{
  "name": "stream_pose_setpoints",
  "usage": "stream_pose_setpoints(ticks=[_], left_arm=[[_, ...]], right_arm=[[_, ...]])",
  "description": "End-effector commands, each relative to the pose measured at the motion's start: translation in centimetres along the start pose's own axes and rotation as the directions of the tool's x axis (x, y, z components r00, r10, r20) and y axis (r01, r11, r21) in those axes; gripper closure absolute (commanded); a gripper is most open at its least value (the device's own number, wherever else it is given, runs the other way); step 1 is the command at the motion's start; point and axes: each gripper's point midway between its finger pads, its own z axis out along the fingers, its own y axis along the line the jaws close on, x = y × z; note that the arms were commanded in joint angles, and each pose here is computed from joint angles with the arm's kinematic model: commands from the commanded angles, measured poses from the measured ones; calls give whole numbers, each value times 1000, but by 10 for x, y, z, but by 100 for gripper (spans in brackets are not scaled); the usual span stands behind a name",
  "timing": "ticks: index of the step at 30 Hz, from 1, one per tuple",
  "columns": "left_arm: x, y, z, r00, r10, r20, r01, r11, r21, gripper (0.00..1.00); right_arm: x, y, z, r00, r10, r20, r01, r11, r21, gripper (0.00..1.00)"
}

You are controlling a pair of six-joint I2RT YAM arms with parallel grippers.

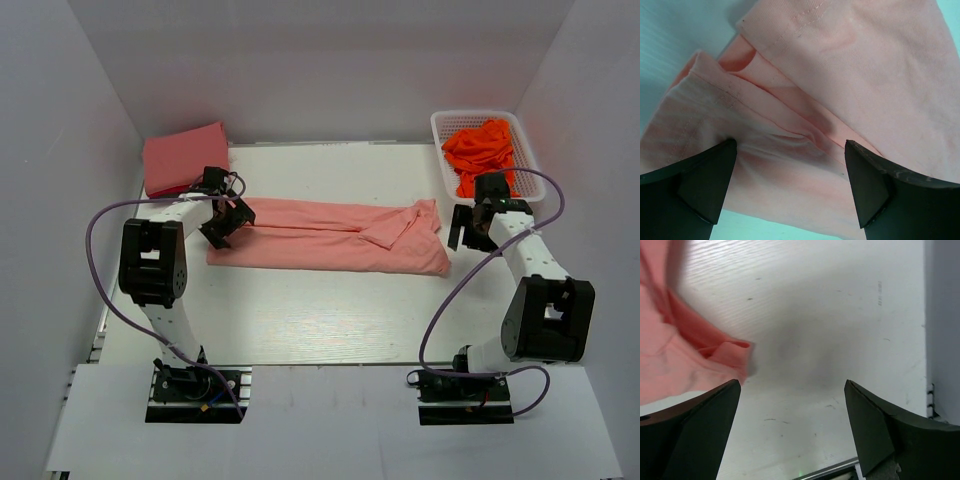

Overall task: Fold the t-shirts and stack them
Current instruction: Fold the other side of the tshirt into a rectangle

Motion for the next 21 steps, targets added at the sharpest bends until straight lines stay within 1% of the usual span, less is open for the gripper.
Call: stream_pose_setpoints(ticks=[1, 2, 3, 5, 6, 7, 8, 9, 10, 11, 12, 13, 14, 15, 16, 17, 18, 19, 20, 21], left_arm=[[18, 40, 3, 999, 13, -51, -20, 991, -131, 0], [18, 40, 3, 999, 13, -51, -20, 991, -131, 0], [18, 40, 3, 999, 13, -51, -20, 991, -131, 0], [16, 36, 2, 999, 12, -51, -18, 993, -118, 0], [14, 34, -1, 999, 12, -45, -17, 994, -112, 0], [17, 32, -1, 999, 21, -47, -26, 994, -109, 0], [17, 32, -1, 999, 21, -47, -26, 994, -109, 0], [17, 32, -1, 999, 21, -47, -26, 994, -109, 0], [17, 32, -1, 999, 21, -47, -26, 994, -109, 0], [17, 32, -1, 999, 21, -47, -26, 994, -109, 0], [17, 32, -1, 999, 21, -47, -26, 994, -109, 0], [17, 32, -1, 999, 21, -47, -26, 994, -109, 0], [17, 32, -1, 999, 21, -47, -26, 994, -109, 0], [17, 32, -1, 999, 21, -47, -26, 994, -109, 0], [17, 32, -1, 999, 21, -47, -26, 994, -109, 0], [17, 32, -1, 999, 21, -47, -26, 994, -109, 0], [17, 32, -1, 999, 21, -47, -26, 994, -109, 0], [17, 32, -1, 999, 21, -47, -26, 994, -109, 0], [17, 32, -1, 999, 21, -47, -26, 994, -109, 0], [17, 32, -1, 999, 21, -47, -26, 994, -109, 0]], right_arm=[[-1, -36, -12, 998, 64, 11, -65, 979, 192, 10], [-1, -35, -14, 998, 63, 16, -65, 980, 188, 10], [-4, -18, -15, 998, 58, 23, -60, 994, 91, 10], [-18, 0, -20, 996, 59, 70, -59, 998, -11, 10], [-21, 29, -28, 996, 50, 75, -36, 984, -175, 10], [-31, 42, -34, 992, 48, 118, -18, 969, -247, 10], [-41, 57, -41, 986, 44, 162, 11, 946, -323, 10], [-47, 87, -60, 979, 47, 200, 55, 878, -476, 10], [-47, 96, -66, 976, 45, 213, 75, 848, -524, 10], [-54, 111, -77, 967, 45, 253, 121, 789, -603, 10], [-51, 129, -87, 965, 24, 263, 157, 749, -644, 10], [-54, 143, -97, 955, 17, 295, 201, 694, -692, 10], [-55, 149, -100, 955, 14, 297, 208, 680, -703, 10], [-53, 157, -97, 961, 5, 278, 207, 655, -727, 10], [-55, 166, -99, 959, -1, 284, 224, 619, -753, 10], [-53, 175, -101, 961, -12, 276, 228, 597, -769, 10], [-48, 184, -85, 974, -33, 226, 201, 590, -782, 10], [-49, 190, -81, 976, -31, 215, 192, 584, -788, 10], [-41, 198, -63, 985, -52, 163, 162, 592, -789, 10], [-37, 202, -55, 990, -45, 131, 131, 605, -785, 10]])
